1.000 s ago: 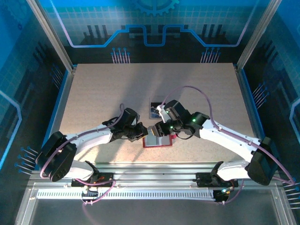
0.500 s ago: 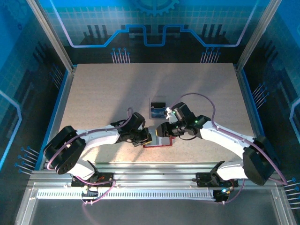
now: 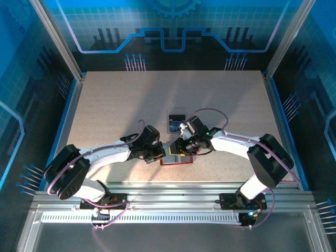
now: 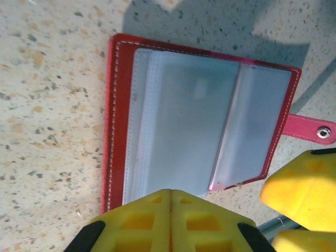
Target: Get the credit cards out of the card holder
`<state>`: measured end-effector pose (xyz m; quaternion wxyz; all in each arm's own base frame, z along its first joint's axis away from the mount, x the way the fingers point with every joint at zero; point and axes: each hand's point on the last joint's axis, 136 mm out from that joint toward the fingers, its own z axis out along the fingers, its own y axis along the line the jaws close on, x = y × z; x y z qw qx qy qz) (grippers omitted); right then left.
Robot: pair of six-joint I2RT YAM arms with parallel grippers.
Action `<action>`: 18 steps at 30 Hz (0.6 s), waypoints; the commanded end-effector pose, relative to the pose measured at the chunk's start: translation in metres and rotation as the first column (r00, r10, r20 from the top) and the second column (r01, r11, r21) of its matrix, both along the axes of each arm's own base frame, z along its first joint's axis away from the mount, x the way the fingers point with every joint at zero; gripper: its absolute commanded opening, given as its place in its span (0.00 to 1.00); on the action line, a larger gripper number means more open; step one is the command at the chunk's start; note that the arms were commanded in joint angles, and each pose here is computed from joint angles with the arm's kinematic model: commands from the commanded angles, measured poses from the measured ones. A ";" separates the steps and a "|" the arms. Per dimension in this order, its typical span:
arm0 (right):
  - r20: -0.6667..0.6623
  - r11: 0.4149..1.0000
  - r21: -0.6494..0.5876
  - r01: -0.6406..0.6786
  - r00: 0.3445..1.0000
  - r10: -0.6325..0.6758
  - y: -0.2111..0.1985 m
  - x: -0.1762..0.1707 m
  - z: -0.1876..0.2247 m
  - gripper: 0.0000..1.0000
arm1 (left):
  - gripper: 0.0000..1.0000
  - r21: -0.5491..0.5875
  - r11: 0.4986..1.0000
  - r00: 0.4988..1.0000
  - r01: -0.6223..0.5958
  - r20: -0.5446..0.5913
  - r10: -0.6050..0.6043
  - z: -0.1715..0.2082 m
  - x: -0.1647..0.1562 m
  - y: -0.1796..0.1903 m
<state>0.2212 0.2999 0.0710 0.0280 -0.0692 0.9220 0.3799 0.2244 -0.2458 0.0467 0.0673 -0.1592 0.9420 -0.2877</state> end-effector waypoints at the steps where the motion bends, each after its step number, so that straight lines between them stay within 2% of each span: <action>1: -0.014 1.000 0.023 0.004 1.000 -0.003 0.010 0.006 0.001 0.36 | 0.06 0.027 1.000 1.000 -0.011 -0.024 0.012 -0.011 -0.005 0.011; 7: -0.024 1.000 0.018 -0.008 1.000 0.009 0.023 0.014 -0.002 0.35 | 0.03 0.052 0.998 0.999 -0.019 -0.040 0.021 -0.020 -0.004 0.022; 18: -0.055 1.000 -0.023 -0.005 0.999 0.004 0.026 0.015 -0.023 0.34 | 0.03 0.016 1.000 0.999 -0.008 -0.046 0.009 -0.025 -0.004 0.018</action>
